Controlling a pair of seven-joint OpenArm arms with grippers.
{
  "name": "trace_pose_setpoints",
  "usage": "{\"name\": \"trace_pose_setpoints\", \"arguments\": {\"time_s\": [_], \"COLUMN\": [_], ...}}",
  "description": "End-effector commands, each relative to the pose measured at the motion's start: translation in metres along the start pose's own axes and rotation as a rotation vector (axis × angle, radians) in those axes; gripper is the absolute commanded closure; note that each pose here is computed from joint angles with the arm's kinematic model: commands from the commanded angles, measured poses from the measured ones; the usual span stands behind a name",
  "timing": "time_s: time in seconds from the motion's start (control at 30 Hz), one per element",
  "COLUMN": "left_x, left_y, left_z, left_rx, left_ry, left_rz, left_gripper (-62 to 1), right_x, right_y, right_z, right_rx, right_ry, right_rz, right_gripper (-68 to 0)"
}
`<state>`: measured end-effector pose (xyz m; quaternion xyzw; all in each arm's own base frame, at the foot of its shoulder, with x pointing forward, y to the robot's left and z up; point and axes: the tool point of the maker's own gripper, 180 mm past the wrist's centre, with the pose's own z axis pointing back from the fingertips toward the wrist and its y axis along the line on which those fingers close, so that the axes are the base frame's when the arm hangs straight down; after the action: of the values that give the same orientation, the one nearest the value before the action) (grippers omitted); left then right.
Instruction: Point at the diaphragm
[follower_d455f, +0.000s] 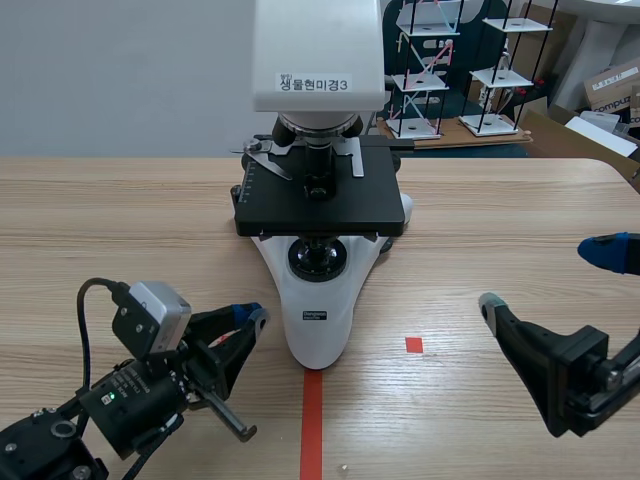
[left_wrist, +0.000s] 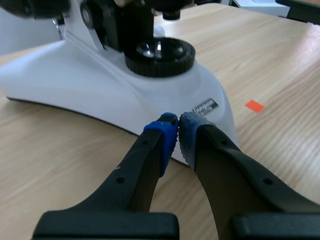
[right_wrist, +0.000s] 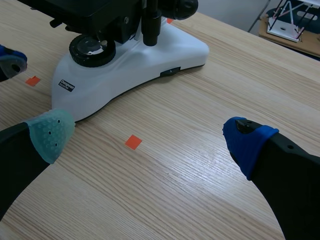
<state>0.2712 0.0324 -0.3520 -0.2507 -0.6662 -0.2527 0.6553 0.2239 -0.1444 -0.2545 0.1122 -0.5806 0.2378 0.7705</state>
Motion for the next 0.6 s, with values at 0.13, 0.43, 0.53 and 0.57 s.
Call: {"name": "trace_pose_setpoints", "arguments": {"time_s": [0.13, 0.43, 0.53, 0.57], "left_x": [0.032, 0.036, 0.035, 0.036], "left_y": [0.007, 0.01, 0.01, 0.01], "left_z": [-0.007, -0.01, -0.008, -0.007], "left_rx": [0.036, 0.079, 0.092, 0.096], "left_ry": [-0.158, -0.236, -0.26, -0.272], "left_rz": [0.029, 0.073, 0.086, 0.087], "left_gripper": [-5.5, -5.5, -5.6, -5.6], "right_x": [0.011, 0.011, 0.011, 0.012], "right_y": [-0.003, -0.003, -0.003, -0.003], "right_z": [-0.001, -0.001, -0.001, -0.001], "right_rx": [0.0, 0.001, 0.001, 0.001], "right_ry": [-0.035, -0.035, -0.035, -0.036], "right_rz": [0.017, 0.017, 0.017, 0.017], "right_gripper": [-67.1, -67.1, -67.1, -67.1]}}
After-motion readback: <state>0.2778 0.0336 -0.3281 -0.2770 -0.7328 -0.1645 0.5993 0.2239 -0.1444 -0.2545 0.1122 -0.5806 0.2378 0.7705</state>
